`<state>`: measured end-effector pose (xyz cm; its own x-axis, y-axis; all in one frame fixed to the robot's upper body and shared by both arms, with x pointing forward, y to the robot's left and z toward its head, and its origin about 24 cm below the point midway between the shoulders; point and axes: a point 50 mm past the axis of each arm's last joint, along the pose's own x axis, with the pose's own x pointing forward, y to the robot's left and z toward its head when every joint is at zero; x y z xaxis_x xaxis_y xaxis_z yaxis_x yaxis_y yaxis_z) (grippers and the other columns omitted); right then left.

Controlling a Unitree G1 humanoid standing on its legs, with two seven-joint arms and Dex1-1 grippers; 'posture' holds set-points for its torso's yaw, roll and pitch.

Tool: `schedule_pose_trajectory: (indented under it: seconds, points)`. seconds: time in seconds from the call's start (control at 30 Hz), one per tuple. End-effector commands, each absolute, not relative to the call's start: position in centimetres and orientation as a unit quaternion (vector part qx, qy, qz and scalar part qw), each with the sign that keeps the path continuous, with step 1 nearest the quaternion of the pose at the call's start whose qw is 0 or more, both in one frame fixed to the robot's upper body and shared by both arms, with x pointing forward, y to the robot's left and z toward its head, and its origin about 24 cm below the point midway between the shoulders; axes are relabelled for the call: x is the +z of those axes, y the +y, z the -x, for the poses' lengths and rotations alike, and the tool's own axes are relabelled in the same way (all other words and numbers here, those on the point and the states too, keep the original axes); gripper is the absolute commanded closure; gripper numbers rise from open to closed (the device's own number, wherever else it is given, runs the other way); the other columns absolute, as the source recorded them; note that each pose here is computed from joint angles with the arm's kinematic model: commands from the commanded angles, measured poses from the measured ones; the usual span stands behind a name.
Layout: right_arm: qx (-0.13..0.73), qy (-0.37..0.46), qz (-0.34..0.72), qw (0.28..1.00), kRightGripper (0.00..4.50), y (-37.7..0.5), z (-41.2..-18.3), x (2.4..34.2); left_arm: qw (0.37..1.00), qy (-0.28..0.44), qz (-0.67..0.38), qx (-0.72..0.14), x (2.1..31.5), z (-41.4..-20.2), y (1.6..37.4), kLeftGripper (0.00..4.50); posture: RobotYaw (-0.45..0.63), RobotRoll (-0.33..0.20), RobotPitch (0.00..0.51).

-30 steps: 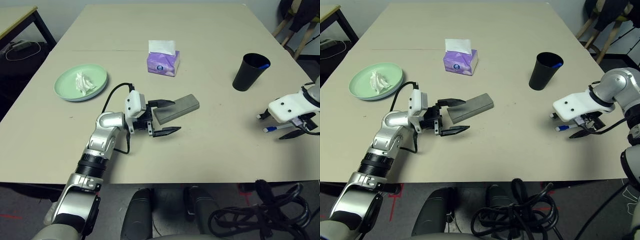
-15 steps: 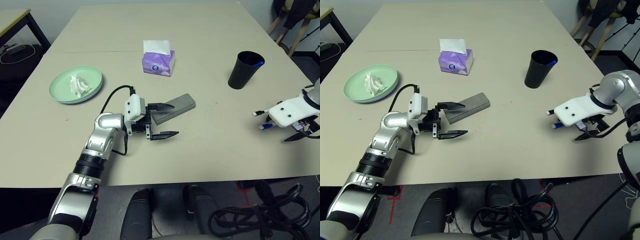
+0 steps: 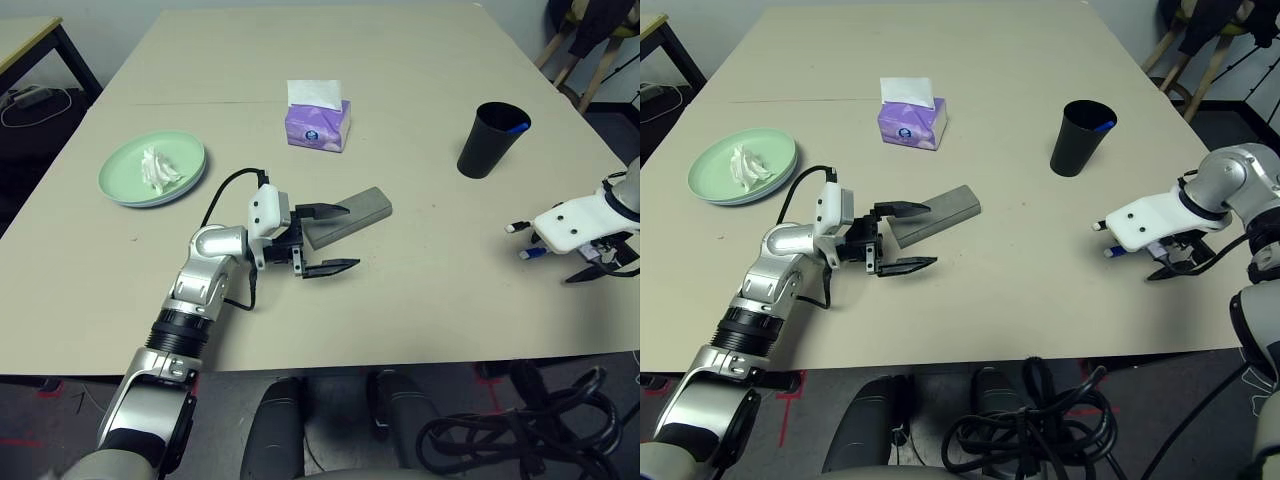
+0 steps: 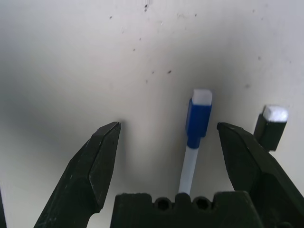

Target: Organize and tidy the items on the table.

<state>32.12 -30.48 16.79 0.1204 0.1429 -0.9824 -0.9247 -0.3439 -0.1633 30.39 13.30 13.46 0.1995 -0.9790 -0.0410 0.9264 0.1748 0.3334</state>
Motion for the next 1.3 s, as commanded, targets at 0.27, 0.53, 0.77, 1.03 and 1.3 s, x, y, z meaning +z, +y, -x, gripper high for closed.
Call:
schedule_pose_trajectory:
  seconds: [0.27, 0.53, 0.77, 1.03, 1.3]
  points:
    - [0.565, 0.345, 0.579, 0.476, 0.62, -30.7, -32.2, 16.4, 0.764, -0.094, -0.141, -0.623, 13.5, -30.0, 13.5, 0.0, 0.03, 0.0, 0.186]
    - [0.564, 0.349, 0.578, 0.475, 3.77, -30.7, -32.2, 16.7, 0.764, -0.095, -0.143, -0.622, 13.6, -30.1, 13.5, 0.0, 0.03, 0.0, 0.177]
    - [0.571, 0.349, 0.556, 0.494, 4.11, -30.7, -32.2, 17.5, 0.761, -0.1, -0.144, -0.625, 14.0, -30.3, 13.4, 0.0, 0.02, 0.0, 0.163]
    - [0.574, 0.265, 0.428, 0.646, 4.11, -28.8, -33.0, 19.7, 0.76, -0.107, -0.138, -0.626, 14.7, -30.6, 13.5, 0.0, 0.0, 0.0, 0.15]
    - [0.587, 0.094, 0.244, 0.766, 4.11, -26.7, -33.2, 23.0, 0.756, -0.107, -0.137, -0.631, 15.1, -30.8, 13.8, 0.0, -0.02, 0.0, 0.138]
